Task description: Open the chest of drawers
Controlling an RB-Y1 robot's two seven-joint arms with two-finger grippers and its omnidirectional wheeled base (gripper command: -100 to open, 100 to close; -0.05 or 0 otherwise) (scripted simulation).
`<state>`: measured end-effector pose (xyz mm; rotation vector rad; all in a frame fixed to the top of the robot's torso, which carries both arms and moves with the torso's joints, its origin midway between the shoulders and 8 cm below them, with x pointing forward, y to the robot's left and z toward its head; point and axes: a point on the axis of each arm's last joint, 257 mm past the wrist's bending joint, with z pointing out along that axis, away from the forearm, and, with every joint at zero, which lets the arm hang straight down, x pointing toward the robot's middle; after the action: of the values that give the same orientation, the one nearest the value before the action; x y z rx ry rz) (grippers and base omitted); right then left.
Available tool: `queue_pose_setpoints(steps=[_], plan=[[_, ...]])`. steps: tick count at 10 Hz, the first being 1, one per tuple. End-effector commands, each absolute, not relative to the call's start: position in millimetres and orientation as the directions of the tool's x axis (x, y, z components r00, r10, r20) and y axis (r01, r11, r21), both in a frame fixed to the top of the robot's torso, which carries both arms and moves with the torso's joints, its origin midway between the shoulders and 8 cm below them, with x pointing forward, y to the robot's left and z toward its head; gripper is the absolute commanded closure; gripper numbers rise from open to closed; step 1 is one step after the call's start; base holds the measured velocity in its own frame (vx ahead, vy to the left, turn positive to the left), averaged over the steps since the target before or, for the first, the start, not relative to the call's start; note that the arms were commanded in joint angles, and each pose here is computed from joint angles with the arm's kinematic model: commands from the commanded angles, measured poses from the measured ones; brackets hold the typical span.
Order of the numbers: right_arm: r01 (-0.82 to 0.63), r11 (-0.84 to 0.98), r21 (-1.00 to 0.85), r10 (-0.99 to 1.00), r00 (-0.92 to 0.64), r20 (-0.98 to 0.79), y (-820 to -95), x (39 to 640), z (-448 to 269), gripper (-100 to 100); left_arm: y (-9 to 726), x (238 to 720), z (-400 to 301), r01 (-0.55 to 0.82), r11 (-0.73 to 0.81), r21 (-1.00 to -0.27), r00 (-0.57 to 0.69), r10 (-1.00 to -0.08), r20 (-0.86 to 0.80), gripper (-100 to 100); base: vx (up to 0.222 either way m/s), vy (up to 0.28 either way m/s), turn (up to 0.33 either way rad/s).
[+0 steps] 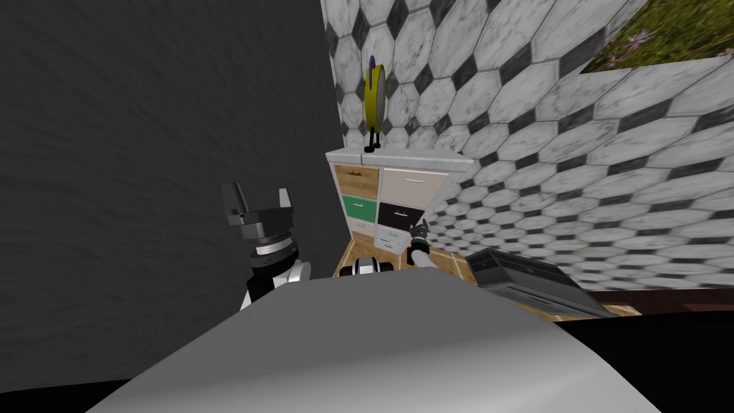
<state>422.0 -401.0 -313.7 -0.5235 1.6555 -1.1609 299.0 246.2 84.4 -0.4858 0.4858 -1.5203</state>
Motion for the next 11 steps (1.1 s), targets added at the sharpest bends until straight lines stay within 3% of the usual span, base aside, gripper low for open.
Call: queue_pose_setpoints(steps=[1,11], plan=[[0.182,0.367,-0.912,-0.820,-0.400,-0.410,-402.1,422.0,-308.8,-100,246.2,299.0,84.4,0.814,-0.004,-0.581,-0.004,-1.000,0.001,0,0.005,0.042,0.021],[0.188,0.008,-0.982,-0.928,-0.364,-0.077,-394.9,425.9,-284.4,-100,246.2,299.0,84.4,0.814,-0.004,-0.581,-0.004,-1.000,0.001,0,-0.003,0.054,0.040]])
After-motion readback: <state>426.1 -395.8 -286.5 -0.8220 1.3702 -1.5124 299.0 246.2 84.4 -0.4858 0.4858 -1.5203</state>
